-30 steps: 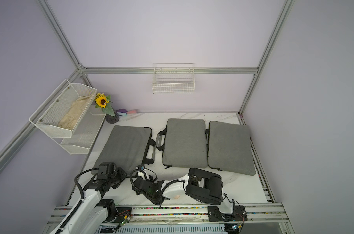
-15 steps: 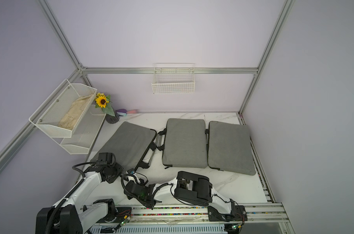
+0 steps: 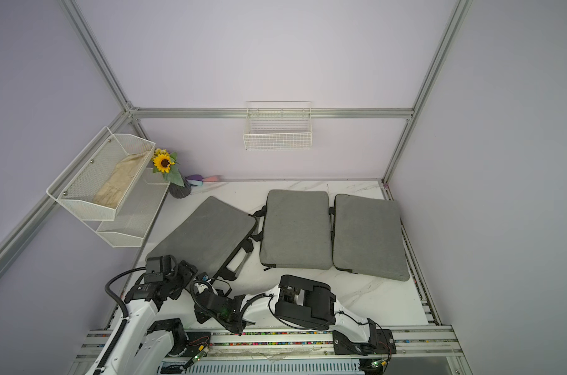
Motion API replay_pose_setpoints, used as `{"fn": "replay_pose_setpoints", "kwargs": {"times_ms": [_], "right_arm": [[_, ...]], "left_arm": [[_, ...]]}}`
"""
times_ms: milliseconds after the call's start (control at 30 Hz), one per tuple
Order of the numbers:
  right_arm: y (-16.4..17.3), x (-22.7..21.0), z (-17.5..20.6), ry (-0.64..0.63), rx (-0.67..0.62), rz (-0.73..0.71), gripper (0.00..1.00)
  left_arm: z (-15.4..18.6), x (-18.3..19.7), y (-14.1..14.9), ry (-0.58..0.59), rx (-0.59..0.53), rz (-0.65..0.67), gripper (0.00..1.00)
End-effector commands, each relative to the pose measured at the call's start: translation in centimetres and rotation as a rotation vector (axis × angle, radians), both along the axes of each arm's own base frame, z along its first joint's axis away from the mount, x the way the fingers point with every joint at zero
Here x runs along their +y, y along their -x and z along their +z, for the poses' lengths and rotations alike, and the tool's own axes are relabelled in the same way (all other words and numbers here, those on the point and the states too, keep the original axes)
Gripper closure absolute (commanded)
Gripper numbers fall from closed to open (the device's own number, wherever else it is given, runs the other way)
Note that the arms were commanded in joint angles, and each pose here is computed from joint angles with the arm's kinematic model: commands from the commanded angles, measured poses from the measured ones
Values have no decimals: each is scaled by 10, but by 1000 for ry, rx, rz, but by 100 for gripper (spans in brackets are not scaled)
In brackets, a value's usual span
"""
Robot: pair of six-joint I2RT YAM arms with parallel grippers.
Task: Put the mouse into the laptop bag
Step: Zip the zipper on the zippered laptop bag.
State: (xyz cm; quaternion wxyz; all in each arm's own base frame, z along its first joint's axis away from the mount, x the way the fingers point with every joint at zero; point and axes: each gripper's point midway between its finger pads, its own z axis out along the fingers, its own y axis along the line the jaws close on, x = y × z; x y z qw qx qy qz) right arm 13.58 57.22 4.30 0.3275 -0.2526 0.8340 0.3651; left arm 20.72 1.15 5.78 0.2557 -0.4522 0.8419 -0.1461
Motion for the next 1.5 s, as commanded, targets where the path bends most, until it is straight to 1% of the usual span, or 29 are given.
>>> {"fn": "replay_pose_setpoints", "kwargs": {"times_ms": [0, 167, 300, 333, 367, 400, 500, 533, 600, 633, 700, 833, 933, 1133, 1267, 1333, 1400, 1467], "right_arm": [[3, 7, 23, -77, -10, 22, 100], [4, 12, 29, -96, -13, 38, 100], [4, 13, 33, -105, -19, 41, 100], [4, 12, 34, -108, -19, 40, 100], [5, 12, 36, -115, -17, 45, 100], [6, 12, 38, -124, -15, 52, 100], [9, 12, 42, -146, -11, 69, 100], [9, 12, 44, -149, -10, 69, 100], [9, 8, 45, -149, -12, 65, 100], [7, 4, 47, -149, -15, 48, 100], [-2, -6, 46, -130, -26, -5, 100], [-37, -41, 32, -43, -14, -175, 100], [-62, -71, 15, 28, 4, -293, 100], [-86, -107, -2, 114, -6, -405, 100], [-100, -115, -8, 139, -20, -436, 100], [-103, -112, -10, 154, -26, -427, 100], [-99, -101, -3, 121, -38, -364, 100], [-83, -85, 12, 48, -56, -265, 100]], "left_arm": [[-18, -24, 17, 131, 35, -42, 21], [-28, -33, 27, 179, 40, -52, 20], [-34, -27, 31, 153, 58, -23, 16], [-34, -26, 32, 150, 60, -17, 16], [-35, -26, 31, 150, 57, -14, 20], [-36, -26, 29, 154, 52, -13, 28], [-40, -26, 27, 167, 45, 2, 69], [-41, -25, 26, 160, 47, 9, 79], [-41, -19, 28, 131, 63, 27, 91], [-39, -15, 28, 109, 72, 36, 95], [-36, -8, 29, 69, 80, 51, 100], [-31, 5, 29, 2, 89, 78, 100], [-27, 9, 29, -19, 87, 91, 100], [-13, 12, 27, -43, 51, 90, 100], [-1, 12, 21, -51, 16, 76, 100], [8, 13, 18, -56, 0, 75, 100], [19, 13, 13, -61, -25, 65, 100], [27, 14, 10, -65, -36, 62, 100]]}}
